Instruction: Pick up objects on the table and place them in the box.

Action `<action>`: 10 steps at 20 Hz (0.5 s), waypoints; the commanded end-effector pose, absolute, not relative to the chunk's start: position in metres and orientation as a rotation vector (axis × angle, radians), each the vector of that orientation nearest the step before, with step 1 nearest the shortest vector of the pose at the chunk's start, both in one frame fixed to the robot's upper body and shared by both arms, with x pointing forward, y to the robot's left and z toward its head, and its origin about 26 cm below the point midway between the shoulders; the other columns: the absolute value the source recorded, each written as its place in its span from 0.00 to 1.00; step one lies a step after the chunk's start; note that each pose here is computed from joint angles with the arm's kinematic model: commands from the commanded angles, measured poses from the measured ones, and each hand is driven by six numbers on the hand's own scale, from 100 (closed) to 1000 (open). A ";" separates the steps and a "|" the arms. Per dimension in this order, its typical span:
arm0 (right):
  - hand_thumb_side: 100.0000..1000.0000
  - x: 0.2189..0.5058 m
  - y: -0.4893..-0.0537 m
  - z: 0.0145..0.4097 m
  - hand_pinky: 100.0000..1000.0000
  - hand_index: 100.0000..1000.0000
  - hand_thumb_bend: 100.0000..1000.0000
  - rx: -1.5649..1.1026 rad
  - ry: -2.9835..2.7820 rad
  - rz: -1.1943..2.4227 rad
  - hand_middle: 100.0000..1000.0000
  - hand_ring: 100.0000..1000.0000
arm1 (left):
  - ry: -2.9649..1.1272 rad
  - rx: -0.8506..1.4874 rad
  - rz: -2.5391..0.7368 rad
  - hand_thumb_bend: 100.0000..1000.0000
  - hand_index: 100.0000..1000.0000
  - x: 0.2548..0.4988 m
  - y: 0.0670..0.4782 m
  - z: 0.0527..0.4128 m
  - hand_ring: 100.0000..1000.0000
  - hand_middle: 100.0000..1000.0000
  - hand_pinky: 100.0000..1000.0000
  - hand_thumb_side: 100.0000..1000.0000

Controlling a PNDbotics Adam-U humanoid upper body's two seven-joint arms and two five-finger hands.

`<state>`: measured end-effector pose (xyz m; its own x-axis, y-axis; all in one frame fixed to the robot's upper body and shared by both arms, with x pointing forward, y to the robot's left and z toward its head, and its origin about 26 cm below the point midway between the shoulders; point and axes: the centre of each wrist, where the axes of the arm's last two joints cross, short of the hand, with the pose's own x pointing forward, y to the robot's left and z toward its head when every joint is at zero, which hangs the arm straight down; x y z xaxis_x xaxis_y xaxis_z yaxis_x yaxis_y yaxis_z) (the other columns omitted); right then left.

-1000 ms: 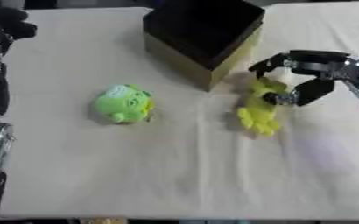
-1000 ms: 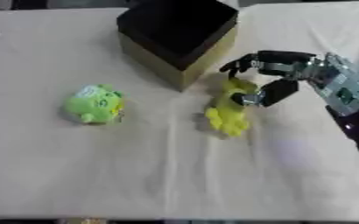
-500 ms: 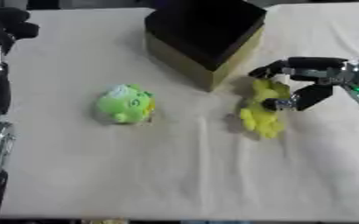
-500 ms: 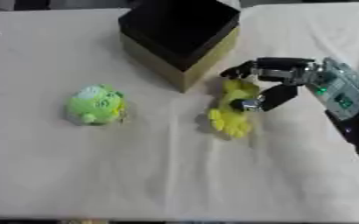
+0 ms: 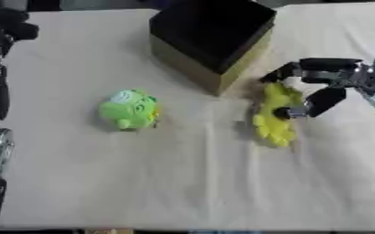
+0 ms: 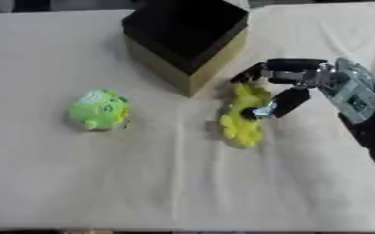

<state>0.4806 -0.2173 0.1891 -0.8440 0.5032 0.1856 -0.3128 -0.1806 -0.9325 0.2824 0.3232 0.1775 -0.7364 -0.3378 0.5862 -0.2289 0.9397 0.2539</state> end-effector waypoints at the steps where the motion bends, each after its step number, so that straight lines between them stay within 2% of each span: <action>1: 0.37 0.482 -0.229 0.207 0.83 0.77 0.23 -0.095 -1.371 2.554 0.48 0.79 | -2.456 0.407 -0.242 0.00 0.64 0.281 0.324 0.187 0.61 0.61 0.66 0.75; 2: 0.35 0.482 -0.230 0.209 0.82 0.72 0.22 -0.099 -1.388 2.546 0.42 0.75 | -2.456 0.407 -0.241 0.00 0.64 0.281 0.324 0.187 0.61 0.61 0.66 0.75; 3: 0.35 0.482 -0.230 0.210 0.82 0.72 0.22 -0.102 -1.405 2.538 0.42 0.75 | -2.456 0.407 -0.240 0.00 0.64 0.281 0.324 0.187 0.61 0.61 0.66 0.75; 5: 0.35 0.482 -0.231 0.212 0.81 0.64 0.22 -0.113 -1.436 2.525 0.34 0.69 | -2.457 0.405 -0.239 0.00 0.64 0.281 0.323 0.187 0.61 0.61 0.66 0.75; 10: 0.35 0.481 -0.232 0.211 0.79 0.59 0.19 -0.144 -1.471 2.506 0.30 0.64 | -2.459 0.409 -0.239 0.00 0.64 0.281 0.324 0.188 0.61 0.61 0.66 0.75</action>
<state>0.4808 -0.2238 0.1952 -0.8567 0.4899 0.1613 -0.2654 -0.1505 -0.9523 0.2824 0.3232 0.1776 -0.7353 -0.3380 0.5874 -0.2275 0.9396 0.2559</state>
